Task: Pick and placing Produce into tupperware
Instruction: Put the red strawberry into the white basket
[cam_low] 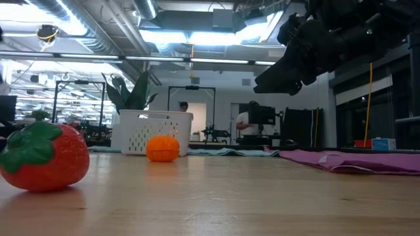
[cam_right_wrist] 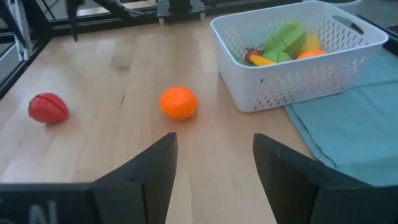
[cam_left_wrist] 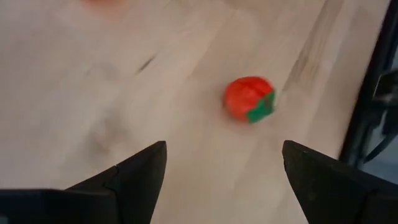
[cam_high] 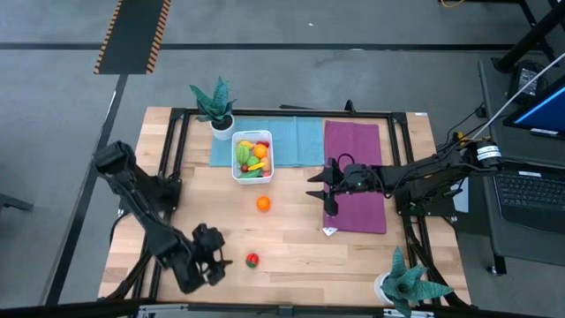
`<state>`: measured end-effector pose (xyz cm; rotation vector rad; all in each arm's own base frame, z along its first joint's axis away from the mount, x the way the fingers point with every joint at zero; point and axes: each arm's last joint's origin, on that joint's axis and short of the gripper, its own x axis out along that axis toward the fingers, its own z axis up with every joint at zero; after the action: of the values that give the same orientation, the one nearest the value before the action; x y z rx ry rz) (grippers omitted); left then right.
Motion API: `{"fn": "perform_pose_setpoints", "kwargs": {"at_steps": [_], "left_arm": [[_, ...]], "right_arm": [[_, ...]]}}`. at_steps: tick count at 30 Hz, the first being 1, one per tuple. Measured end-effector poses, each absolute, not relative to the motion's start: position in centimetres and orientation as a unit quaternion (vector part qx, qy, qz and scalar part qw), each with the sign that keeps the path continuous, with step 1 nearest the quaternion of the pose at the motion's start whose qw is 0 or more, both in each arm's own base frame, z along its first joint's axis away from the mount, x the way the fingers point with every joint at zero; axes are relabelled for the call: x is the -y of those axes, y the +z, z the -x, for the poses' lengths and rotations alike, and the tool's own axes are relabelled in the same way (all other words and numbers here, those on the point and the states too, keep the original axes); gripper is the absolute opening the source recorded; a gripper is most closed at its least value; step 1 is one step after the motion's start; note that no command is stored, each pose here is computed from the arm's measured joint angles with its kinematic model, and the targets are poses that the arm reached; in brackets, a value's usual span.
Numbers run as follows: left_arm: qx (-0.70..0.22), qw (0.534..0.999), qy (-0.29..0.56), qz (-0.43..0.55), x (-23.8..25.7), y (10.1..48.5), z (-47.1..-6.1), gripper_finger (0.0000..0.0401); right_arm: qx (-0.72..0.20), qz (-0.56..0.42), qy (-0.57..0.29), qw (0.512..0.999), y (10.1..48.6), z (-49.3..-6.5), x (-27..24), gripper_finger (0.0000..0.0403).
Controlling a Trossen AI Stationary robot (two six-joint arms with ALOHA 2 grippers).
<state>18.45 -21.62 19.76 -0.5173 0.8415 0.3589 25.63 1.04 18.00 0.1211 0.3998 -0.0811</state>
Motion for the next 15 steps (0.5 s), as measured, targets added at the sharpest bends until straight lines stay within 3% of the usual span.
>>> {"fn": "perform_pose_setpoints", "kwargs": {"at_steps": [7, 15], "left_arm": [[-0.395, 0.837, 0.229, 0.303, 25.3, 20.9, -22.0, 0.0309], [-0.428, 0.791, 0.32, 0.298, 27.7, 21.3, -26.0, 0.0309]], "right_arm": [[-0.203, -0.057, -0.022, 0.977, 17.9, -25.5, -2.0, 0.0213], [-0.207, -0.052, 0.0, 0.977, 17.9, -25.4, -3.2, 0.0213]]}}
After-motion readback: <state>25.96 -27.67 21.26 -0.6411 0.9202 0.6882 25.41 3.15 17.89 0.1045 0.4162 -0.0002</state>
